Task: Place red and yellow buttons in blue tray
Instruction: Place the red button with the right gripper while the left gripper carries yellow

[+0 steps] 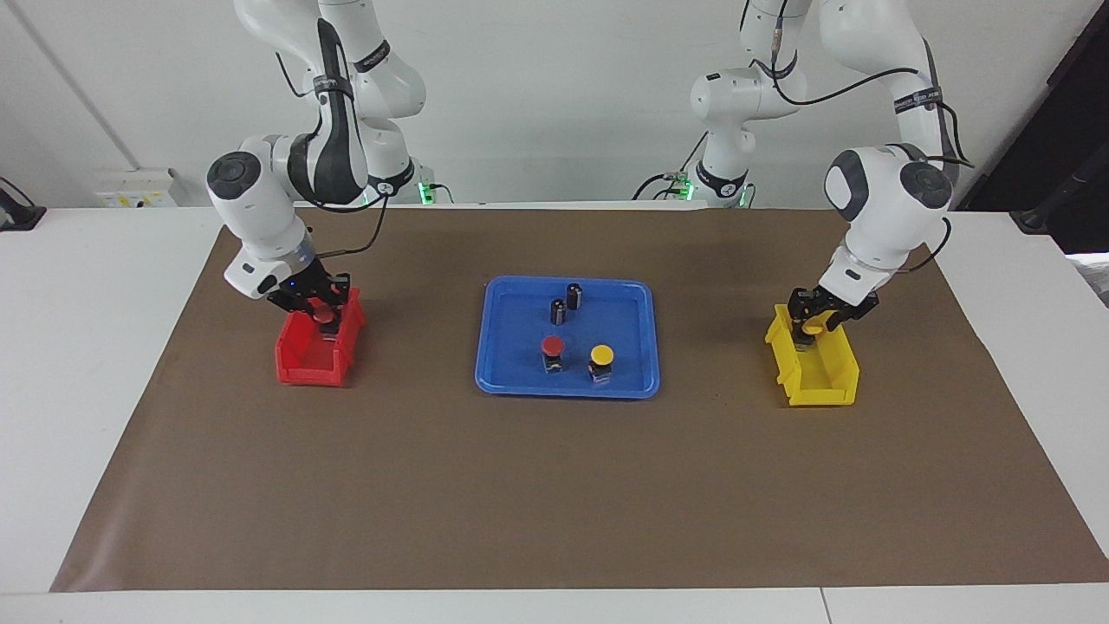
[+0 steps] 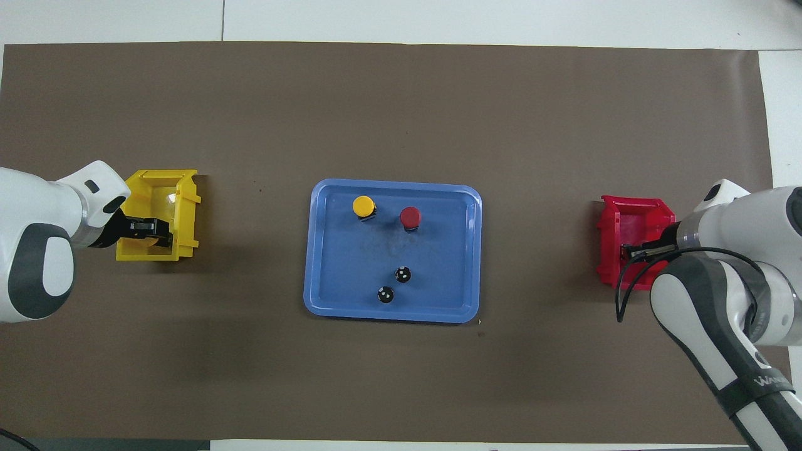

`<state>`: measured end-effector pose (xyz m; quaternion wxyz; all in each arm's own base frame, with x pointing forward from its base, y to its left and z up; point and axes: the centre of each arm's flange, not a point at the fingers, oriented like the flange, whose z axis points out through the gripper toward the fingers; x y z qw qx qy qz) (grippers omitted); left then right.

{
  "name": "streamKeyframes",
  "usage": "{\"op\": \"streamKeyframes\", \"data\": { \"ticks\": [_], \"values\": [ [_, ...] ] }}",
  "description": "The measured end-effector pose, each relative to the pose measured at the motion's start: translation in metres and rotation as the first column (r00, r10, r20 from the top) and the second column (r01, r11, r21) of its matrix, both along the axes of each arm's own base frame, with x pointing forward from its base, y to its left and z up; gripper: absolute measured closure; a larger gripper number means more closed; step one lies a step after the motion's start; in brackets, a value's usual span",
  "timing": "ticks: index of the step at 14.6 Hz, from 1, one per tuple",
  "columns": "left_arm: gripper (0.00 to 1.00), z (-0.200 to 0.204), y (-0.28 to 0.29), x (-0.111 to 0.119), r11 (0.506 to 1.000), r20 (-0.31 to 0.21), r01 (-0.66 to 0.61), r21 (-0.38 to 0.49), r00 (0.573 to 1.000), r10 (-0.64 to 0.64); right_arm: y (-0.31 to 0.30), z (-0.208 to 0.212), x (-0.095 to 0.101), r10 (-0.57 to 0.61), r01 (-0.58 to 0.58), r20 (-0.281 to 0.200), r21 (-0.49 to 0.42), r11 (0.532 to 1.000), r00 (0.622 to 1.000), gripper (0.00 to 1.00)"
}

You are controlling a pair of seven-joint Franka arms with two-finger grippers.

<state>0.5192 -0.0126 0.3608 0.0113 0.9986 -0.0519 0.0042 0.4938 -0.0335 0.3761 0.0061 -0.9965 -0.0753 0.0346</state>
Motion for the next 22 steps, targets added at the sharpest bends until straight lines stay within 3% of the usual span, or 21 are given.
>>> {"op": "streamKeyframes", "data": {
  "ticks": [2,4,6,9,11,12,14,16,22],
  "values": [
    [0.38,-0.005,0.000,-0.002,1.000,-0.002,-0.001,0.000,1.000,0.001,0.000,0.027,0.010,0.001,-0.001,-0.012,0.001,1.000,1.000,0.59],
    [0.56,-0.004,0.000,-0.001,1.000,0.000,-0.011,0.000,1.000,0.011,0.000,0.054,0.019,0.004,-0.004,-0.013,0.001,1.000,1.000,0.59],
    [0.59,0.005,0.000,0.004,1.000,0.001,-0.027,-0.001,1.000,0.027,0.008,0.082,0.032,0.003,-0.003,-0.006,0.006,1.000,1.000,0.59],
    [0.59,0.084,-0.002,0.027,0.999,-0.042,-0.038,-0.002,0.998,0.037,0.068,0.122,0.063,-0.061,0.059,0.022,0.051,0.997,0.998,0.59],
    [0.59,0.141,-0.008,0.035,0.998,-0.027,-0.060,-0.004,0.998,0.060,0.142,0.134,0.075,-0.131,0.128,0.041,0.061,0.990,0.991,0.59],
    [0.59,0.150,-0.020,0.037,0.998,-0.012,-0.068,-0.005,0.998,0.068,0.191,0.134,0.076,-0.170,0.167,0.042,0.062,0.984,0.985,0.59],
    [0.59,0.140,-0.045,0.035,0.998,-0.024,-0.069,-0.003,0.997,0.069,0.276,0.115,0.074,-0.233,0.229,0.050,0.070,0.971,0.971,0.59],
    [0.59,0.128,-0.061,0.034,0.997,-0.035,-0.071,-0.002,0.997,0.071,0.319,0.077,0.071,-0.251,0.247,0.047,0.070,0.966,0.967,0.59],
    [0.59,0.118,-0.142,0.022,0.995,-0.027,-0.097,-0.016,0.995,0.097,0.324,0.008,0.072,-0.277,0.274,0.049,0.066,0.959,0.960,0.59]
  ]
}}
